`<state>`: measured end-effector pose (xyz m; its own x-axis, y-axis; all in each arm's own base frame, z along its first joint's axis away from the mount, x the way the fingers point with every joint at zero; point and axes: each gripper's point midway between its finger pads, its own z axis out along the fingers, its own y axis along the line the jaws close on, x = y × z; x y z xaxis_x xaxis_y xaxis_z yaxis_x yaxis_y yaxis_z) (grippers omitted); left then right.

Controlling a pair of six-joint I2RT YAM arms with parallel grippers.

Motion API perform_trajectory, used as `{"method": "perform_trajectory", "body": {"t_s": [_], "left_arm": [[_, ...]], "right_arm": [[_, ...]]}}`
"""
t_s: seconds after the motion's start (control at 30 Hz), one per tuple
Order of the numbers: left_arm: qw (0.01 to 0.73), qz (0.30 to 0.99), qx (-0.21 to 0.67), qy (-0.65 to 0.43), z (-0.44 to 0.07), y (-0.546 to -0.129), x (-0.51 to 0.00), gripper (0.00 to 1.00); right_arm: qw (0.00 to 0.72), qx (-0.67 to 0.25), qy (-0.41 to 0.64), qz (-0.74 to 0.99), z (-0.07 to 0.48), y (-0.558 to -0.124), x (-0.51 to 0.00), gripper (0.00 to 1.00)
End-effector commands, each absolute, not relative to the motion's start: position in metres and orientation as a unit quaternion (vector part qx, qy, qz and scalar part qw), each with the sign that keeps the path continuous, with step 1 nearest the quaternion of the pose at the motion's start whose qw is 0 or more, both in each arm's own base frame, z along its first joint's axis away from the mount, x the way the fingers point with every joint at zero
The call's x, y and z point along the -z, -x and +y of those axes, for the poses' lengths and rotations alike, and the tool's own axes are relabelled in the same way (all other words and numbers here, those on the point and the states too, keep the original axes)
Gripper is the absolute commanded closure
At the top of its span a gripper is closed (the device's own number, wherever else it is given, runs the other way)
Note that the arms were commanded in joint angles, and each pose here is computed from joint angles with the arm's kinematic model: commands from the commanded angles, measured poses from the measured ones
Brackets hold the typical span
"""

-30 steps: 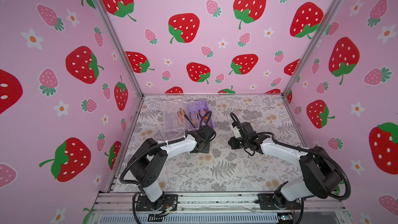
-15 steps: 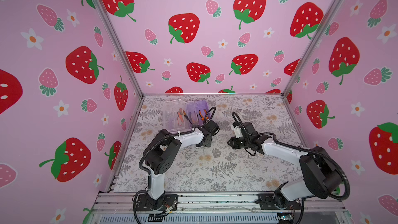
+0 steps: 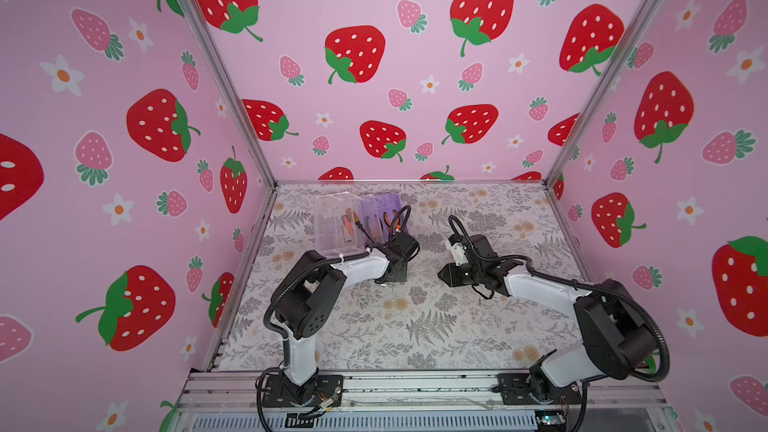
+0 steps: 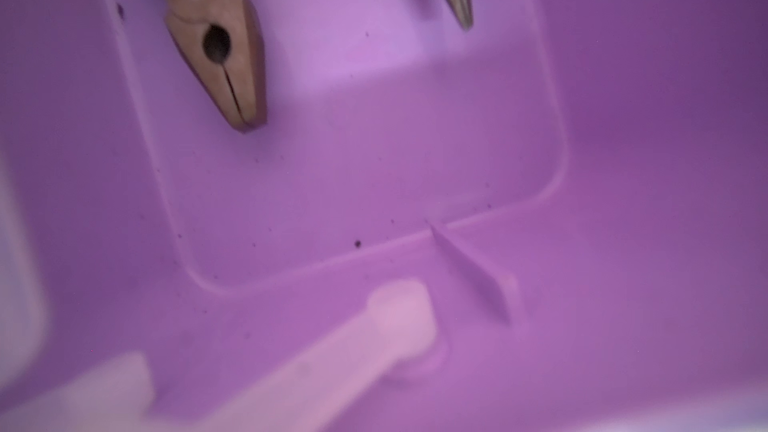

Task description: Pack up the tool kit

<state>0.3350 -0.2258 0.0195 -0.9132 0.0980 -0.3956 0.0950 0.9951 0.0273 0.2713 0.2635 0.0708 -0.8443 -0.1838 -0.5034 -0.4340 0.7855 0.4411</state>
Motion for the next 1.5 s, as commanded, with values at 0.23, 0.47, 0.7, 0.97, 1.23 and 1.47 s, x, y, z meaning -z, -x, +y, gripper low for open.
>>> {"method": "perform_trajectory", "body": {"t_s": [0.23, 0.47, 0.7, 0.97, 1.23, 1.47], "left_arm": [[0.226, 0.972, 0.029, -0.053, -0.228, -0.318, -0.099, 1.00], [0.292, 0.956, 0.011, -0.018, -0.189, -0.335, -0.182, 1.00], [0.350, 0.934, 0.006, 0.070, -0.127, -0.375, -0.232, 1.00], [0.352, 0.916, 0.048, 0.186, -0.068, -0.455, -0.224, 1.00], [0.324, 0.915, 0.069, 0.231, -0.044, -0.510, -0.197, 1.00], [0.314, 0.919, 0.083, 0.225, -0.053, -0.522, -0.188, 1.00]], "right_arm": [[0.227, -0.282, 0.165, 0.918, 0.262, -0.273, -0.074, 0.77], [0.229, -0.278, 0.163, 0.919, 0.257, -0.270, -0.072, 0.77], [0.225, -0.273, 0.161, 0.921, 0.255, -0.270, -0.067, 0.78], [0.222, -0.270, 0.150, 0.925, 0.251, -0.272, -0.062, 0.77], [0.218, -0.264, 0.133, 0.930, 0.238, -0.281, -0.057, 0.77], [0.209, -0.265, 0.128, 0.932, 0.237, -0.284, -0.051, 0.77]]}}
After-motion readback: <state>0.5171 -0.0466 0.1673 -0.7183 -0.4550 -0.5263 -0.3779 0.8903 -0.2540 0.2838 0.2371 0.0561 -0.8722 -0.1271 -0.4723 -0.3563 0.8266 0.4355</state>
